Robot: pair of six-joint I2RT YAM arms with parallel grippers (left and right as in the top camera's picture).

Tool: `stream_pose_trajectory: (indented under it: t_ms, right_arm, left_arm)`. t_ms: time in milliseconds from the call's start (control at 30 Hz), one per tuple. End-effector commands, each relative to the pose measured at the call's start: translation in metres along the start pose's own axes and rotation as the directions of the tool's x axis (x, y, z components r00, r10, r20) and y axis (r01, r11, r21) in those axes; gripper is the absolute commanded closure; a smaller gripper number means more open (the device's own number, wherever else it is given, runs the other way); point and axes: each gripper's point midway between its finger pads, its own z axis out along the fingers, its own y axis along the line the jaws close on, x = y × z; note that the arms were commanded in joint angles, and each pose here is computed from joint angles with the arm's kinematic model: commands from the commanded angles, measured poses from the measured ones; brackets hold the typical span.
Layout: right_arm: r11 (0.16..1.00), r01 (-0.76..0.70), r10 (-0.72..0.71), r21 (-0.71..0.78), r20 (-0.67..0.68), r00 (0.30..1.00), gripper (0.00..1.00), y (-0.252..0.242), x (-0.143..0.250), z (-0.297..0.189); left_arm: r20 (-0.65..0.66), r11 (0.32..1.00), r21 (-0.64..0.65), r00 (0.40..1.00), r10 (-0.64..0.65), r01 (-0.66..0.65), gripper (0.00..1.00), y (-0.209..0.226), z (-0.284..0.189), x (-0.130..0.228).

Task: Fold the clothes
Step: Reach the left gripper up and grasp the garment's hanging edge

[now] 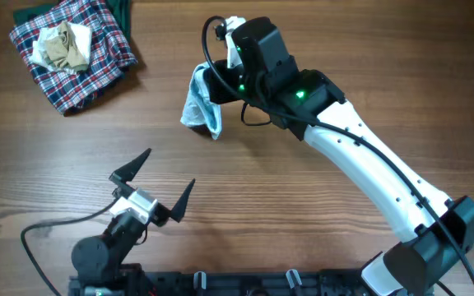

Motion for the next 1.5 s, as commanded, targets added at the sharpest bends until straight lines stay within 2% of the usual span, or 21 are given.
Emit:
stream_pose_trajectory:
  t_ms: [0, 100, 233, 300, 367, 433, 467, 533, 600, 700, 800, 933, 1067, 1200, 1467]
  right_arm:
    - [0.999, -0.016, 0.015, 0.031, 0.034, 0.999, 0.96, -0.007, -0.01, 0.001]
    - [0.999, -0.02, 0.019, 0.031, 0.048, 0.999, 0.96, -0.009, -0.015, 0.0]
    - [0.999, -0.019, 0.017, 0.027, 0.053, 0.998, 0.96, -0.008, -0.016, 0.0]
    - [0.999, -0.018, 0.017, 0.027, 0.053, 0.998, 0.96, -0.008, -0.016, 0.0]
    - [1.0, -0.016, 0.014, 0.027, 0.054, 0.998, 0.96, -0.008, -0.016, 0.0]
    - [0.999, -0.016, 0.014, 0.031, 0.058, 0.998, 0.96, -0.009, -0.017, 0.0]
    - [0.999, -0.018, 0.016, 0.033, 0.06, 0.998, 0.96, -0.01, -0.018, 0.0]
    - [0.999, -0.019, 0.017, 0.034, 0.061, 0.998, 0.96, -0.011, -0.019, 0.0]
    - [0.999, -0.021, 0.019, 0.035, 0.058, 0.998, 0.96, -0.012, -0.018, 0.0]
    - [0.999, -0.021, 0.019, 0.036, 0.057, 0.998, 0.96, -0.012, -0.018, 0.0]
    - [1.0, -0.023, 0.022, 0.021, 0.051, 0.998, 0.96, -0.009, -0.017, 0.0]
    - [0.999, -0.048, 0.047, 0.016, 0.05, 0.998, 0.96, -0.009, -0.016, 0.0]
    - [0.999, -0.048, 0.047, 0.015, 0.052, 0.998, 0.96, -0.008, -0.017, 0.0]
    - [0.999, -0.048, 0.047, 0.016, 0.049, 0.998, 0.96, -0.009, -0.016, 0.0]
    - [0.999, -0.049, 0.048, 0.021, 0.042, 0.998, 0.96, -0.01, -0.014, 0.0]
  left_arm:
    - [-0.074, 0.992, 0.062, 0.992, -0.104, 0.109, 0.0, -0.007, 0.004, -0.025]
    - [-0.253, 0.97, 0.017, 0.94, -0.23, 0.242, 0.0, 0.006, 0.018, -0.028]
    - [-0.346, 0.943, -0.005, 0.884, -0.314, 0.333, 0.0, 0.021, 0.042, -0.022]
    - [-0.374, 0.925, 0.038, 0.864, -0.338, 0.379, 0.0, 0.018, 0.051, -0.014]
    - [-0.446, 0.896, 0.015, 0.805, -0.39, 0.443, 0.0, 0.015, 0.055, 0.005]
    - [-0.53, 0.86, -0.077, 0.709, -0.464, 0.505, 0.0, 0.014, 0.058, 0.029]
    - [-0.567, 0.848, -0.129, 0.664, -0.488, 0.514, 0.0, 0.012, 0.061, 0.041]
    - [-0.631, 0.853, -0.178, 0.609, -0.481, 0.49, 0.0, 0.004, 0.07, 0.058]
    - [-0.664, 0.863, -0.136, 0.602, -0.444, 0.487, 0.0, -0.013, 0.086, 0.055]
    - [-0.656, 0.845, -0.155, 0.587, -0.475, 0.511, 0.0, -0.02, 0.101, 0.045]
    - [-0.625, 0.846, -0.156, 0.612, -0.485, 0.51, 0.0, -0.017, 0.109, 0.038]
    - [-0.591, 0.868, -0.252, 0.642, -0.489, 0.428, 0.0, 0.007, 0.114, 0.046]
    - [-0.589, 0.867, -0.298, 0.637, -0.497, 0.401, 0.0, 0.017, 0.124, 0.064]
    - [-0.538, 0.806, -0.483, 0.61, -0.581, 0.342, 0.0, 0.045, 0.124, 0.09]
    - [-0.511, 0.806, -0.479, 0.637, -0.577, 0.347, 0.0, 0.049, 0.131, 0.085]
